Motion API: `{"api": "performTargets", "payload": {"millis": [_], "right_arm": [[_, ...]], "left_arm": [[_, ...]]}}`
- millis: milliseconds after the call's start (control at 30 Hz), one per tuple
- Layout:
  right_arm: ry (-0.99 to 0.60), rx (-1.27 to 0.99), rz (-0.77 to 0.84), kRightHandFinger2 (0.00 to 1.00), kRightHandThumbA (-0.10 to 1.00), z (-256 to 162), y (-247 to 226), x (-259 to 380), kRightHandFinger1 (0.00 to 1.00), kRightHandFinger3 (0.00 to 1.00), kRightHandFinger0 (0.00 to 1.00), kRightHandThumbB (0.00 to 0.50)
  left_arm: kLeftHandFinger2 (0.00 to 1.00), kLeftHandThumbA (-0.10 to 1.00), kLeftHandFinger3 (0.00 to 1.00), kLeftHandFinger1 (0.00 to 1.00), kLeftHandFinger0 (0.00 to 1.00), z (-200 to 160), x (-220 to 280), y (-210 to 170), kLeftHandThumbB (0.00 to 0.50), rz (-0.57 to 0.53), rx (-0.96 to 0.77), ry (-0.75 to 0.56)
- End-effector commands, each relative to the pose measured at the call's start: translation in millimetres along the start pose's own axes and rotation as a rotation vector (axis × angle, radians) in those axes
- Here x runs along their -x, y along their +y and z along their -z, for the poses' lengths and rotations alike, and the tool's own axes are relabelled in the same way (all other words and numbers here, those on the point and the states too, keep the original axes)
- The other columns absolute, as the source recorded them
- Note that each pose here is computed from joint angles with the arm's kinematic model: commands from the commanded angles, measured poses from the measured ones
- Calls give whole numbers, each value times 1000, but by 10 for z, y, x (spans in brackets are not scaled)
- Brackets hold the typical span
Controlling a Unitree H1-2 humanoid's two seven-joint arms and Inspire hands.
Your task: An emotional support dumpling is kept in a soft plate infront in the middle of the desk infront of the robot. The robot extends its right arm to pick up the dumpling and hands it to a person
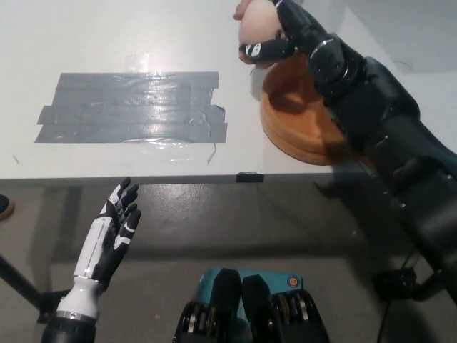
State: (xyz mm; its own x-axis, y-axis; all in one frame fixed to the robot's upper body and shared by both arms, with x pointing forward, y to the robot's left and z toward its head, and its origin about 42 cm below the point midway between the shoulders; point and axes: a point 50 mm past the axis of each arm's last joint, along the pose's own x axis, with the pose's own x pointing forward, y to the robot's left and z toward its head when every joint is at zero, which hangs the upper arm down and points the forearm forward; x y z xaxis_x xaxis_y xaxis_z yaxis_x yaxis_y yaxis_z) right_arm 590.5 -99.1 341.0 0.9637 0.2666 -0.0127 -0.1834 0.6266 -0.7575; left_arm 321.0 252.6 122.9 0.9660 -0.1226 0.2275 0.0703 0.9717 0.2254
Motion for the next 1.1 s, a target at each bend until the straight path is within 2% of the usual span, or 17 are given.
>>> {"api": "performTargets", "payload": {"millis": [0, 200, 300, 367, 400, 467, 567, 600, 667, 733, 800, 833, 867, 933, 967, 1000, 1067], "right_arm": [[-151, 62, 61, 1000, 855, -529, -464, -44, 1000, 1000, 1000, 500], [-258, -24, 177, 1000, 847, -701, -699, 17, 1000, 1000, 1000, 500], [-325, -90, 261, 1000, 787, -780, -873, 62, 1000, 1000, 1000, 499], [-351, -96, 303, 1000, 800, -823, -956, 88, 1000, 1000, 1000, 500], [-368, -84, 330, 1000, 843, -840, -1010, 112, 1000, 1000, 1000, 500], [-426, -106, 391, 1000, 852, -858, -1202, 206, 1000, 1000, 1000, 500], [-467, -91, 441, 1000, 937, -882, -1329, 329, 1000, 1000, 1000, 500], [-532, -109, 467, 1000, 922, -898, -1411, 498, 1000, 1000, 1000, 474], [-600, -111, 492, 1000, 977, -888, -1453, 740, 1000, 1000, 1000, 491], [-651, -108, 506, 1000, 991, -875, -1440, 1021, 1000, 1000, 1000, 495], [-733, -155, 480, 1000, 924, -780, -1260, 1469, 1000, 1000, 1000, 466], [-750, -168, 468, 1000, 914, -747, -1210, 1562, 1000, 1000, 1000, 470], [-760, -166, 468, 1000, 930, -701, -1150, 1653, 1000, 1000, 1000, 470], [-775, -160, 474, 1000, 935, -546, -928, 1972, 1000, 1000, 1000, 425], [-776, -163, 473, 1000, 934, -500, -851, 2078, 1000, 1000, 1000, 418], [-759, -176, 464, 1000, 905, -415, -722, 2229, 1000, 1000, 1000, 396], [-731, -223, 450, 1000, 832, -268, -511, 2421, 1000, 1000, 1000, 388]], "left_arm": [[1000, 842, 1000, 1000, 1000, -135, -94, 54, 319, 14, -24, -70], [1000, 837, 1000, 1000, 1000, -148, -92, 48, 309, 12, -23, -69], [1000, 834, 1000, 1000, 1000, -146, -102, 54, 314, 9, -16, -62], [1000, 828, 1000, 1000, 1000, -143, -99, 59, 315, 7, -10, -61], [1000, 827, 1000, 1000, 1000, -144, -98, 57, 313, 8, -13, -62], [1000, 826, 1000, 1000, 1000, -139, -85, 55, 294, 13, -20, -61], [1000, 823, 1000, 1000, 1000, -143, -99, 50, 295, 13, -16, -62], [1000, 825, 1000, 1000, 1000, -148, -112, 45, 304, 15, -11, -65], [1000, 816, 1000, 1000, 1000, -158, -151, 57, 314, 21, -1, -70], [1000, 816, 1000, 1000, 1000, -166, -194, 68, 316, 24, 5, -72], [1000, 839, 1000, 1000, 1000, -159, -189, 73, 324, 20, -13, -66], [1000, 840, 1000, 1000, 1000, -153, -186, 70, 326, 19, -11, -63], [1000, 839, 1000, 1000, 1000, -148, -179, 66, 308, 20, -13, -66], [1000, 852, 1000, 1000, 1000, -133, -153, 47, 302, 19, -29, -72], [1000, 855, 1000, 1000, 1000, -127, -149, 45, 302, 19, -33, -71], [1000, 860, 1000, 1000, 1000, -113, -144, 42, 309, 18, -35, -68], [1000, 861, 1000, 1000, 1000, -97, -126, 28, 314, 16, -33, -60]]}}
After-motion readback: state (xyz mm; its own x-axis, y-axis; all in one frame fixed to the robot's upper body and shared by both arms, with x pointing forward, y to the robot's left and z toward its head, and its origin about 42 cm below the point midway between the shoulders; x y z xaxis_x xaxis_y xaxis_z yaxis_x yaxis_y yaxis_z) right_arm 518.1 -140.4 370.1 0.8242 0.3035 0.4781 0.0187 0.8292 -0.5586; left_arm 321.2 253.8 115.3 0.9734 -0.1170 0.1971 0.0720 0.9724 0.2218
